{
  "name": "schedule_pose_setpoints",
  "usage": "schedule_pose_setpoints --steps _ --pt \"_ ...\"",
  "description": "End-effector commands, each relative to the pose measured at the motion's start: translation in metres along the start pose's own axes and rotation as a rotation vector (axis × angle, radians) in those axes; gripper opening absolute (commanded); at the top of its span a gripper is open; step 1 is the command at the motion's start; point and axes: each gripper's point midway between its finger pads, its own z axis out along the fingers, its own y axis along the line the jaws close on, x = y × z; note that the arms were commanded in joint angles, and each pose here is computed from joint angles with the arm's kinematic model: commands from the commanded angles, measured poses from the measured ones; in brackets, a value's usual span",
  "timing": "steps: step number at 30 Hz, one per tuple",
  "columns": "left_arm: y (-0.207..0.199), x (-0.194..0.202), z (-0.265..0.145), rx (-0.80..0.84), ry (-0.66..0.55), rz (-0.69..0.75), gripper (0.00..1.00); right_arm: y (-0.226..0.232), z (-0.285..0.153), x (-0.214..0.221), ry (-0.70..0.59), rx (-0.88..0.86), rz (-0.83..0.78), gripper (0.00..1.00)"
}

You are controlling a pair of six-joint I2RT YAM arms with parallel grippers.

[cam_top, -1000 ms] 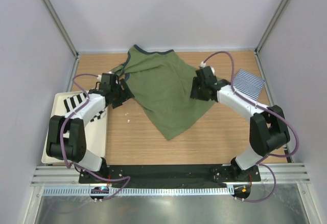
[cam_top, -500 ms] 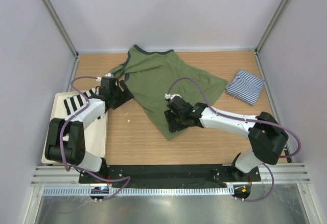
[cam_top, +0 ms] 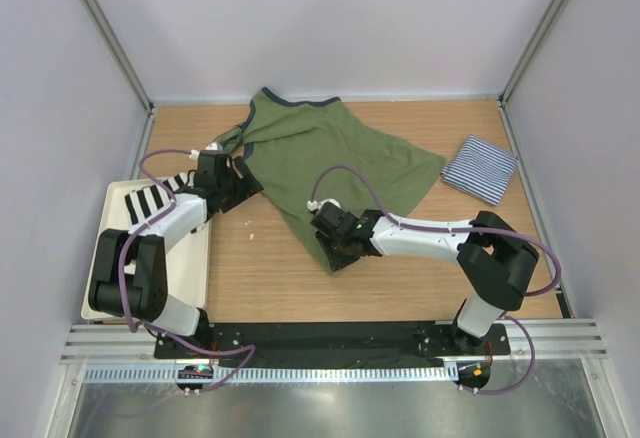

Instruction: Fold and stack the tank tops

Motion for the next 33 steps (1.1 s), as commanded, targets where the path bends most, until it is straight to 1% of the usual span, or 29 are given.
schedule_pose_setpoints --steps 1,3,5,6,8,10,12,16,22,24,28,30,31,32,33 --pt "-0.01 -0.012 0.0 0.037 -0.043 0.016 0.74 0.006 0.0 -0.009 -0.026 -0.016 -0.026 0.28" --pt "-0.011 -0.011 0.0 0.04 -0.039 0.018 0.74 0.008 0.003 -0.003 -0.011 -0.027 -0.032 0.27" --pt "-0.012 -0.01 0.001 0.042 -0.037 0.018 0.73 0.01 0.005 -0.004 -0.012 -0.028 -0.03 0.33" --pt "-0.012 -0.011 0.001 0.044 -0.038 0.018 0.73 0.01 0.006 -0.003 -0.009 -0.024 -0.036 0.39" --pt "-0.012 -0.01 0.0 0.042 -0.039 0.019 0.73 0.014 0.005 -0.006 -0.032 -0.02 -0.041 0.44" --pt "-0.012 -0.011 0.0 0.041 -0.042 0.02 0.73 0.013 0.003 -0.007 -0.046 0.001 -0.043 0.46" --pt "-0.012 -0.011 -0.001 0.031 -0.054 0.033 0.71 0.011 0.0 -0.011 -0.078 0.073 -0.065 0.47" --pt "-0.02 -0.015 -0.011 -0.005 -0.121 0.106 0.72 0.012 -0.003 -0.012 -0.096 0.161 -0.124 0.47" --pt "-0.016 -0.017 -0.011 -0.049 -0.122 0.128 0.73 0.019 0.004 -0.008 -0.082 0.165 -0.158 0.47" --pt "-0.016 -0.017 -0.011 -0.049 -0.122 0.128 0.73 0.018 0.009 -0.006 -0.07 0.178 -0.164 0.45" --pt "-0.013 -0.016 -0.008 -0.061 -0.12 0.131 0.73 0.012 0.016 -0.006 -0.054 0.225 -0.176 0.38" --pt "-0.013 -0.017 -0.007 -0.067 -0.118 0.142 0.73 0.005 0.019 -0.003 -0.039 0.269 -0.184 0.26" --pt "-0.012 -0.019 -0.007 -0.077 -0.122 0.142 0.73 0.003 0.018 -0.004 -0.039 0.278 -0.186 0.11" --pt "-0.011 -0.018 -0.008 -0.082 -0.118 0.143 0.73 0.004 0.017 -0.003 -0.036 0.27 -0.184 0.04" --pt "-0.011 -0.018 -0.008 -0.081 -0.117 0.144 0.73 0.007 0.016 -0.003 -0.04 0.251 -0.181 0.01"
